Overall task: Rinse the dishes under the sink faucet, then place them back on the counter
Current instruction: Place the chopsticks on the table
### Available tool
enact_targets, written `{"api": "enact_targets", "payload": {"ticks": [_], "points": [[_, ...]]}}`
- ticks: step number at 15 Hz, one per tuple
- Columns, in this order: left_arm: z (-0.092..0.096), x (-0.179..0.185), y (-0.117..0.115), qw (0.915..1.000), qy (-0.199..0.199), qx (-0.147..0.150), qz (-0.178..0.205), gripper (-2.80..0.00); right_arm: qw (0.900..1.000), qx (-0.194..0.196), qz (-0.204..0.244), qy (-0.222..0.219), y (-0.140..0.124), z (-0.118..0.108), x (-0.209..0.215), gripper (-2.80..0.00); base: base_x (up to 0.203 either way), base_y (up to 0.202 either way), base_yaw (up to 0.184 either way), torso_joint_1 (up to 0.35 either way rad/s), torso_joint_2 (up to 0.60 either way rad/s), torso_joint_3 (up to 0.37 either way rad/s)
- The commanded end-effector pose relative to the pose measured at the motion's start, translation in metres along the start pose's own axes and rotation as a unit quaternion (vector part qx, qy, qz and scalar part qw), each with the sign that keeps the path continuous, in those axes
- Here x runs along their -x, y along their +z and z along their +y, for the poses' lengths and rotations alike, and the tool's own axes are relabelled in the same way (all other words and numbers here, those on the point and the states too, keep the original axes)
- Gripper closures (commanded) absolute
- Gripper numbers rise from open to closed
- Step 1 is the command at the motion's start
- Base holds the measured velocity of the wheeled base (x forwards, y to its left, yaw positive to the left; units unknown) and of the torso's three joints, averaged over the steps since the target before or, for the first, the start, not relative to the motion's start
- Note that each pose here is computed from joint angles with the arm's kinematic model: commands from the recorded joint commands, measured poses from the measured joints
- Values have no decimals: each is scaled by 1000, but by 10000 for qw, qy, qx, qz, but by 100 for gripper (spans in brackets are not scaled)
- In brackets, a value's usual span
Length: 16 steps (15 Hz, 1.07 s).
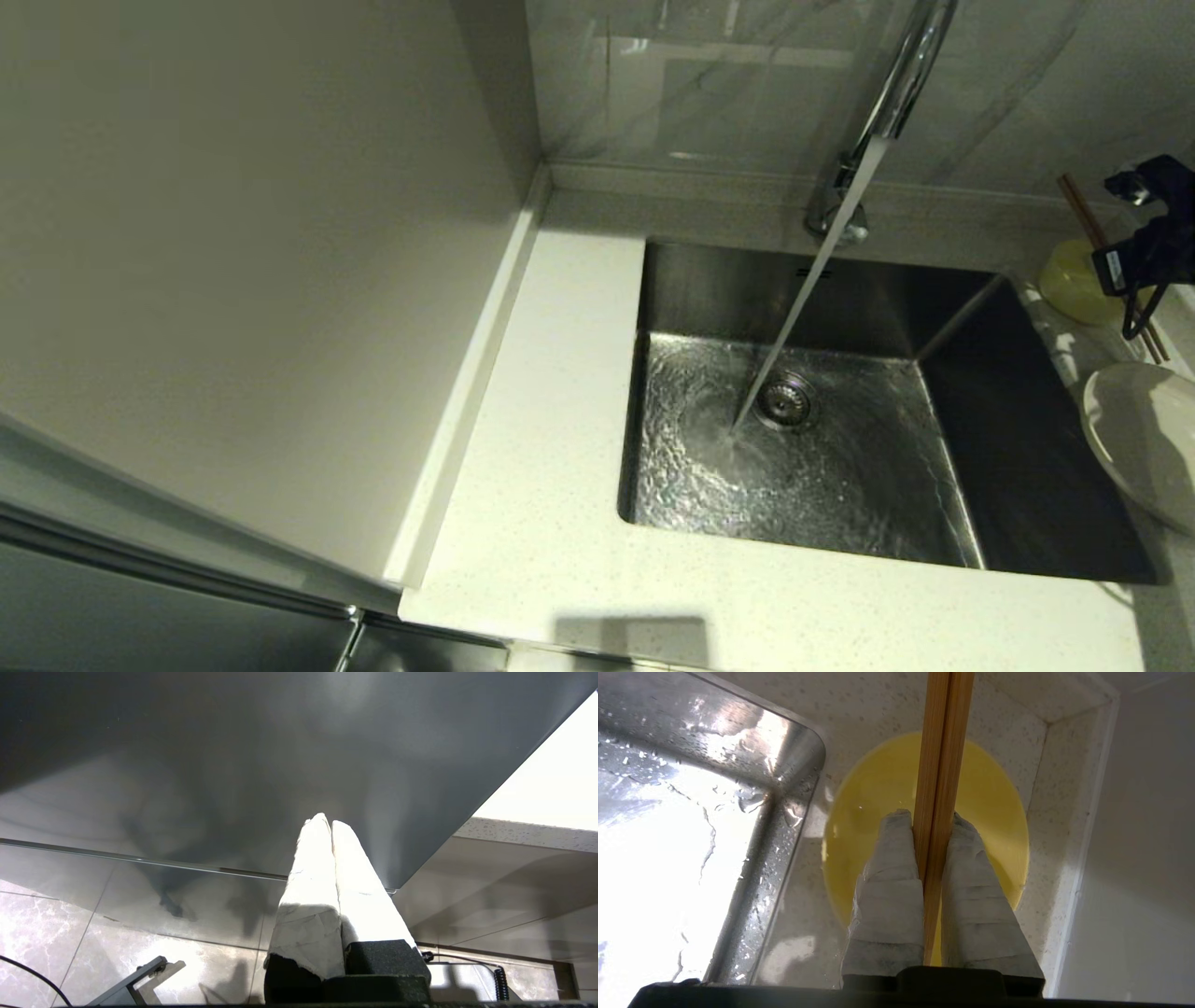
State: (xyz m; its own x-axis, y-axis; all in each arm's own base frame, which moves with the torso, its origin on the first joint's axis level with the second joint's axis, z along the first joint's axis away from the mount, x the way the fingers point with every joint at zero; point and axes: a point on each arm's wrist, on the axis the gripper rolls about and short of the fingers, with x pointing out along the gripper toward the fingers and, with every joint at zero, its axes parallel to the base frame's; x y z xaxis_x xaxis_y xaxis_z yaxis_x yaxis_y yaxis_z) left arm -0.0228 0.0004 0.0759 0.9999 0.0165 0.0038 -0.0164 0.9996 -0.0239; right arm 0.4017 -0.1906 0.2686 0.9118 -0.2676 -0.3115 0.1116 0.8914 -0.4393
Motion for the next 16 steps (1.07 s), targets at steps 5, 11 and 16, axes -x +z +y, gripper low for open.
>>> {"api": "enact_targets", "payload": {"ticks": [5,11,16], "points": [[0,0,0,10000,1,4,-12,0,9997,21,-205,-116,4,-2,-1,-280,0,0,0,0,0,0],[0,0,0,10000,1,4,-12,0,9993,-89,-323,-186,11,-6,8,-280,0,0,0,0,0,0],[0,0,0,10000,1,4,-12,0,9965,-349,-653,-377,31,-19,41,-280,0,0,0,0,0,0]]}}
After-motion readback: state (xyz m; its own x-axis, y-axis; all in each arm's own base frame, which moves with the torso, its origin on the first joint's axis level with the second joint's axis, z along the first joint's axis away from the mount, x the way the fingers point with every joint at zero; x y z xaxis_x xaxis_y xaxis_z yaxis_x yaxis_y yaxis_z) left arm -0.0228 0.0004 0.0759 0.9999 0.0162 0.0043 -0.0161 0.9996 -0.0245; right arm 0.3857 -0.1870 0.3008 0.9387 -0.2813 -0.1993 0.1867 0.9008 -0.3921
